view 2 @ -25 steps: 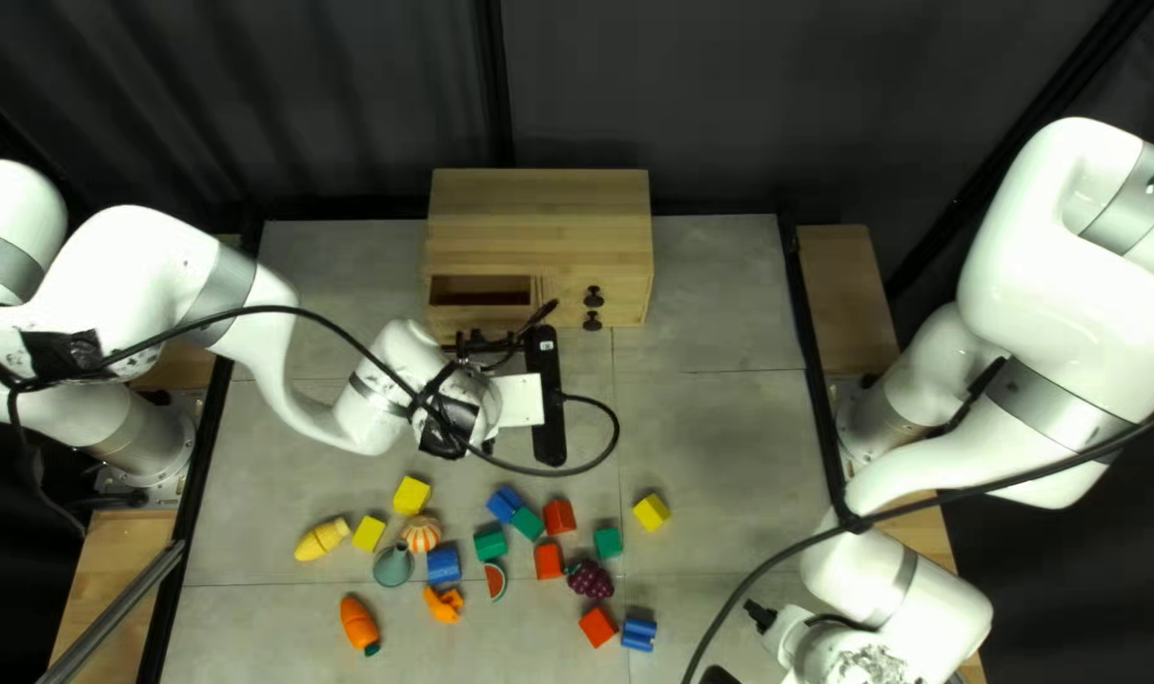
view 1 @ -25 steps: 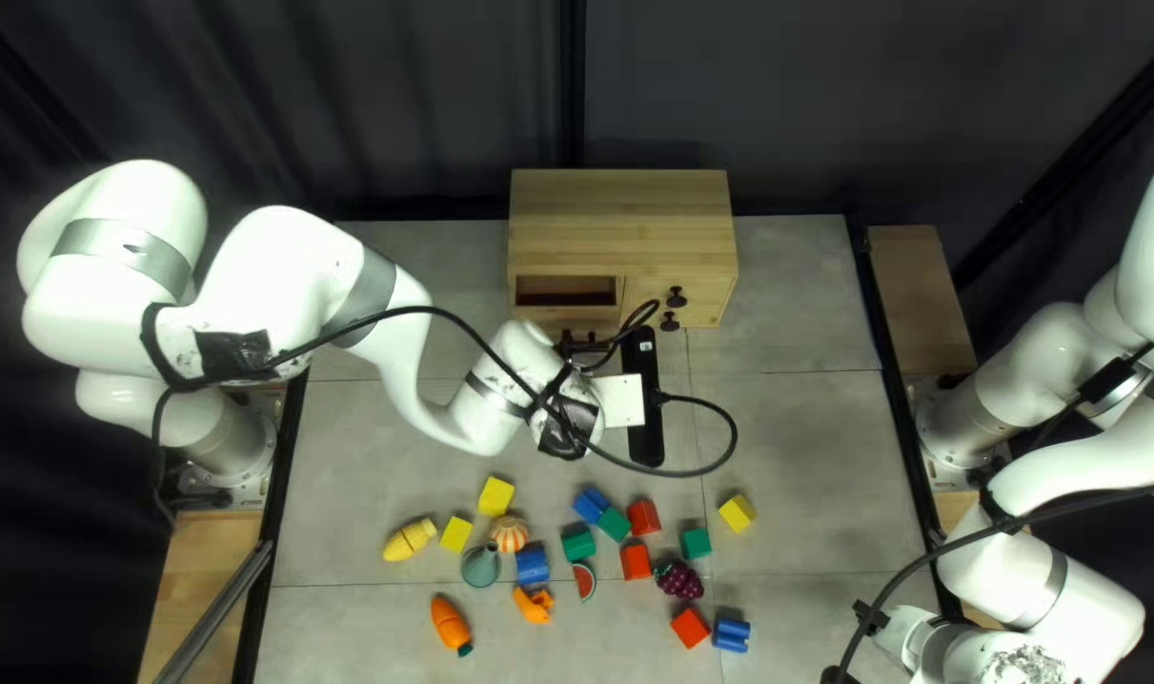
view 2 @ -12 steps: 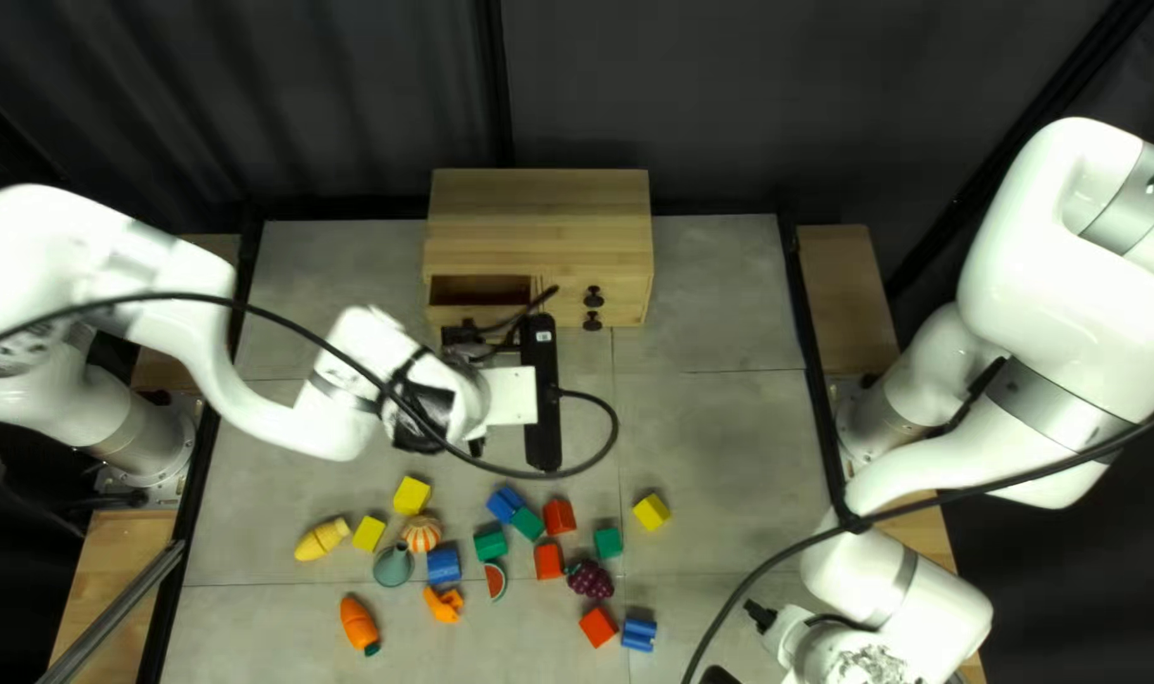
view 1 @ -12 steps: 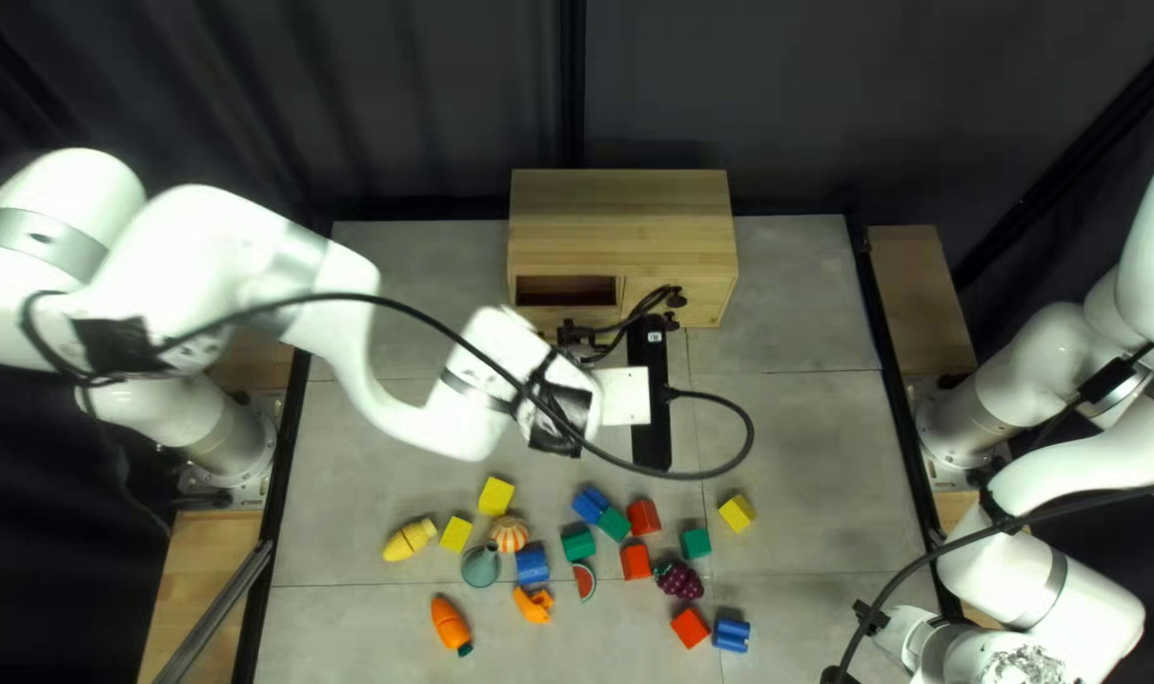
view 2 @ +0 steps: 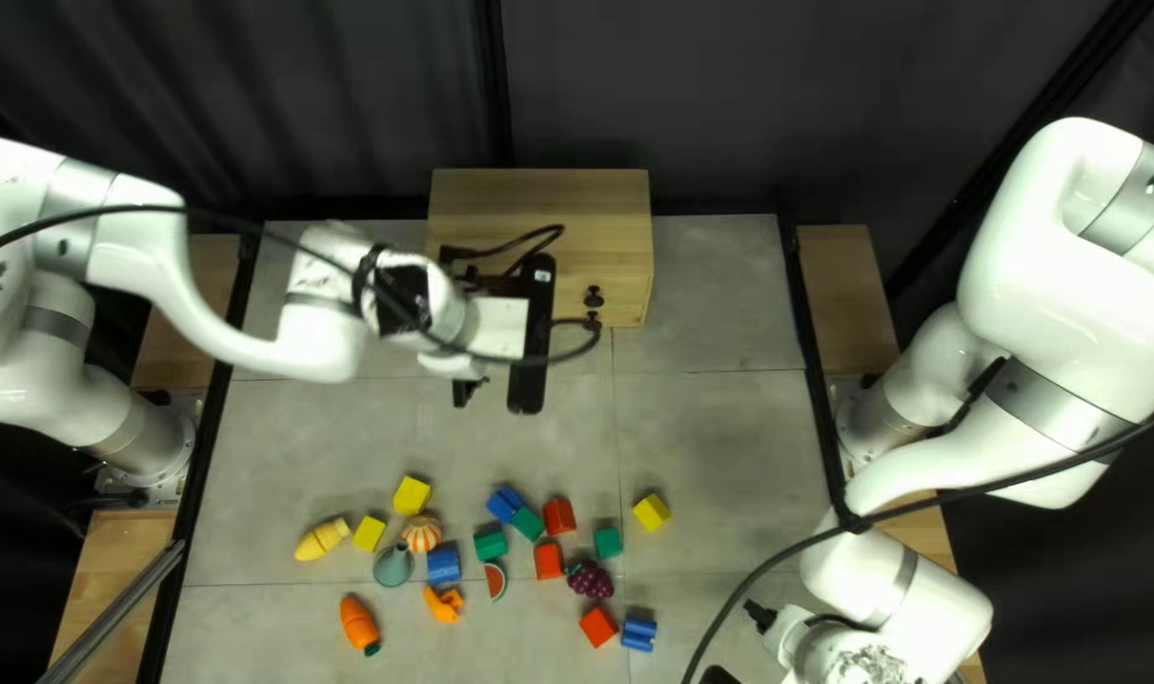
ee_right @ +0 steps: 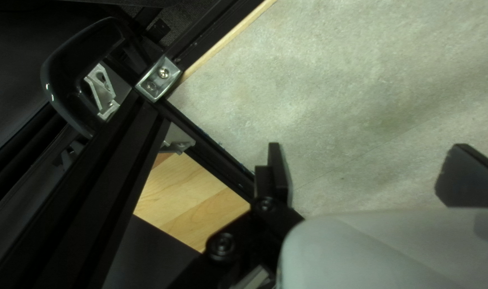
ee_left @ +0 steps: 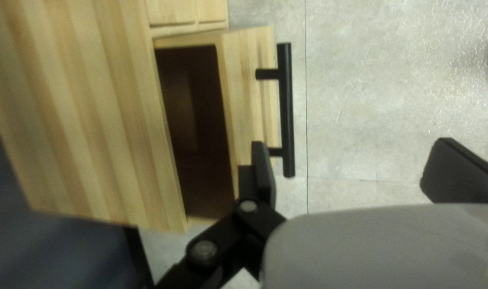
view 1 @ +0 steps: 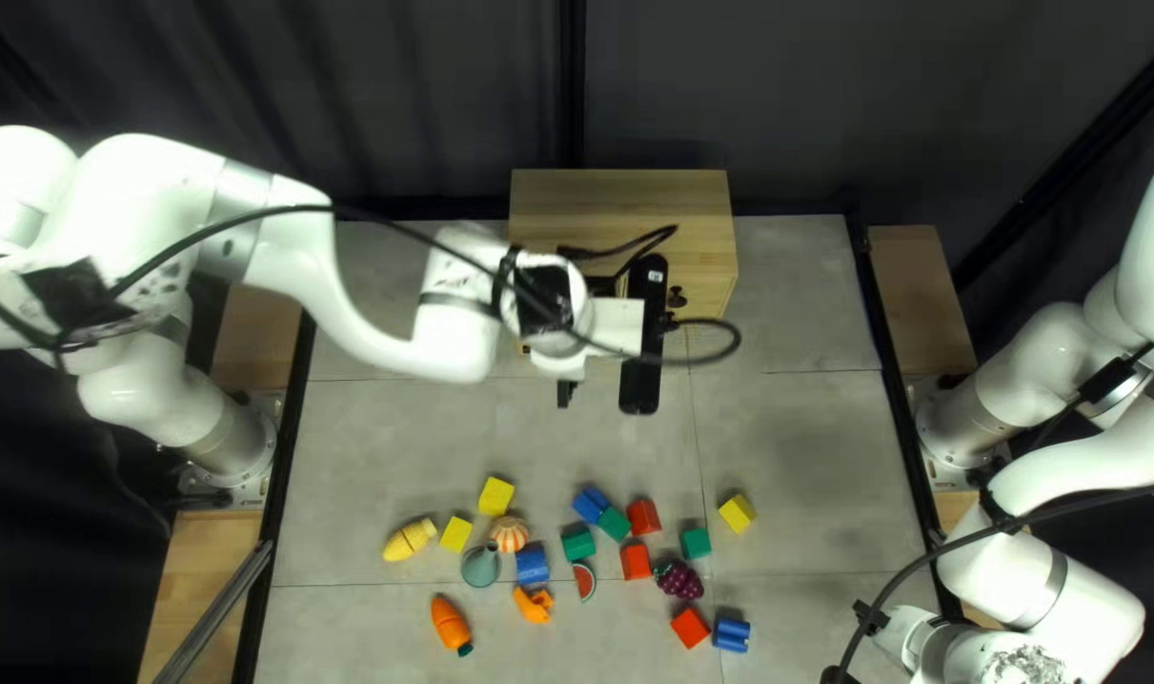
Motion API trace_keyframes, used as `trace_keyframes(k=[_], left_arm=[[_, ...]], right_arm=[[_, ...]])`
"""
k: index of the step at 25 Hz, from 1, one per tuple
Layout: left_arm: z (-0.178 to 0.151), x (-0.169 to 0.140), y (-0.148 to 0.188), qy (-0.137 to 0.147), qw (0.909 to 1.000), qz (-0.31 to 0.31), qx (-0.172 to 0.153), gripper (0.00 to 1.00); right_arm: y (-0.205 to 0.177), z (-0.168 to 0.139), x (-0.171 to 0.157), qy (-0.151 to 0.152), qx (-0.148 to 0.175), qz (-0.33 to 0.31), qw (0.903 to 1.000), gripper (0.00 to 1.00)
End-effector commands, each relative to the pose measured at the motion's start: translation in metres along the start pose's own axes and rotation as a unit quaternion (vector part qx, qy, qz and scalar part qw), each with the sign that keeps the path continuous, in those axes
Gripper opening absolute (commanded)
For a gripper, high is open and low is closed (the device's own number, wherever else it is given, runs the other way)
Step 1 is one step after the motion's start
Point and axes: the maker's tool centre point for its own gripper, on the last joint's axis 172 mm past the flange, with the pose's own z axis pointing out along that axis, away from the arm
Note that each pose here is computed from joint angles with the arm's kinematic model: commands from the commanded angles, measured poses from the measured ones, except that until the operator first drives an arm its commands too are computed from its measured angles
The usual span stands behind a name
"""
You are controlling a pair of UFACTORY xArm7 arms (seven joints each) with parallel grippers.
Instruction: Open drawers and place objects into drawer and close
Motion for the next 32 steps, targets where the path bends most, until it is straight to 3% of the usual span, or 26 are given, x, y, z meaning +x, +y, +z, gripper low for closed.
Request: trace_keyframes(k=[1, 18, 32], left_arm=[[0.007, -0.001, -0.007, -0.002, 0.9999, -0.011, -0.013, 1.00], [0.029, -0.016, -0.022, -0.029, 0.9959, -0.085, -0.006, 1.00], [0.042, -0.022, -0.019, -0.041, 0.9936, -0.105, -0.002, 1.00]], right_arm=[[0.000, 0.000, 0.000, 0.000, 0.000, 0.000, 1.0000, 1.00], [0.000, 0.000, 0.000, 0.000, 0.000, 0.000, 1.0000, 1.00], [0.000, 0.000, 0.000, 0.000, 0.000, 0.000, 1.0000, 1.00]])
